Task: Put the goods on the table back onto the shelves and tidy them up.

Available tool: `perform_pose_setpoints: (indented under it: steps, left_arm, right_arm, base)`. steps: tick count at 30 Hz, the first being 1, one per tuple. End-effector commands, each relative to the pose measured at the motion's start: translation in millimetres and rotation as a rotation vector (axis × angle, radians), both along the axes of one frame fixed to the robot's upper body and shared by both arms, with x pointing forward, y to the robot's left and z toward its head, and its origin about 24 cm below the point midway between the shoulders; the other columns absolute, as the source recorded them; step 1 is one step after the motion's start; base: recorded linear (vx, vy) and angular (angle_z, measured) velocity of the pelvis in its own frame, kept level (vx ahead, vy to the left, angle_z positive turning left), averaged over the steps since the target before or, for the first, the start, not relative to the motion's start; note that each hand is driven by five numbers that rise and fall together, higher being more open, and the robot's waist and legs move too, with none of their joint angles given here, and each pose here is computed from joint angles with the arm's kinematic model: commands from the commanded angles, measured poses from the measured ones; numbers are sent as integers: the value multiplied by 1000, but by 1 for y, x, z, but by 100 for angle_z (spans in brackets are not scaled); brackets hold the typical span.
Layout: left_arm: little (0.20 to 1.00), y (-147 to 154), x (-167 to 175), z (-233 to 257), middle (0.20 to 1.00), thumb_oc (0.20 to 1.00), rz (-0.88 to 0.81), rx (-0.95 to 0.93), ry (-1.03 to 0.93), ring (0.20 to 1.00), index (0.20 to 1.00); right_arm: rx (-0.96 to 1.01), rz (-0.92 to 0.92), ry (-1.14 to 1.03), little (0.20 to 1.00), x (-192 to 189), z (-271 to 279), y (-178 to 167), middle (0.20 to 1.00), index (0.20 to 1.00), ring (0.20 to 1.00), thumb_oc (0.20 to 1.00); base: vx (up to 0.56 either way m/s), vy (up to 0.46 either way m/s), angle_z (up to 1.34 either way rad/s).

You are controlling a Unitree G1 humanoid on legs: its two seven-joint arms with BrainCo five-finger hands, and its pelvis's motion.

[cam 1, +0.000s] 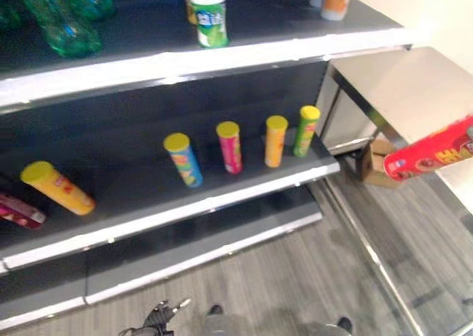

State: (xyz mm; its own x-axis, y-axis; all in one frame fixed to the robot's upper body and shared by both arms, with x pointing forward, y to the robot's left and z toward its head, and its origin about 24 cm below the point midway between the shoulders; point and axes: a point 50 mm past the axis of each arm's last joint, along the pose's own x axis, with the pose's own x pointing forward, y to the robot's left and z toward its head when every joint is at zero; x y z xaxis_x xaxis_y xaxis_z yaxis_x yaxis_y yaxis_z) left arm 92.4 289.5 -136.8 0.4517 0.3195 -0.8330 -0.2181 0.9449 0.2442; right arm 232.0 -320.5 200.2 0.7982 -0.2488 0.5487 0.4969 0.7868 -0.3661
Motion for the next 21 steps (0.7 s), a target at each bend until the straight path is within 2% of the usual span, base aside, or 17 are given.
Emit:
perform_pose_setpoints:
  steps: [1, 6, 11, 17, 21]
  left_arm:
    - [1000, 10, -11, 5, 1000, 1000, -5, 28, -5, 1000, 1000]
    - [1000, 3, -16, 1, 1000, 1000, 17, -19, -2, 1000, 1000]
    - [1000, -9, -25, -4, 1000, 1000, 72, -73, -12, 1000, 1000]
    - [1000, -12, -30, -7, 1000, 1000, 77, -78, 8, 1000, 1000]
    - [1000, -12, -38, -9, 1000, 1000, 74, -66, 48, 1000, 1000]
  right_arm:
    - [-204, 51, -173, 200, -3, 61, 12, 200, 200, 200, 200]
    - [-286, 160, -123, 200, 4, 62, 29, 200, 200, 200, 200]
    - [-341, 389, -77, 200, 15, 58, 70, 200, 200, 200, 200]
    - [-386, 529, -12, 200, 19, 44, 98, 200, 200, 200, 200]
    - [-383, 552, 43, 200, 22, 29, 105, 200, 200, 200, 200]
  base:
    - [-149, 294, 3]
    - [-132, 123, 28]
    - [-128, -38, 48]
    - [-121, 51, 32]
    - [-56, 134, 60]
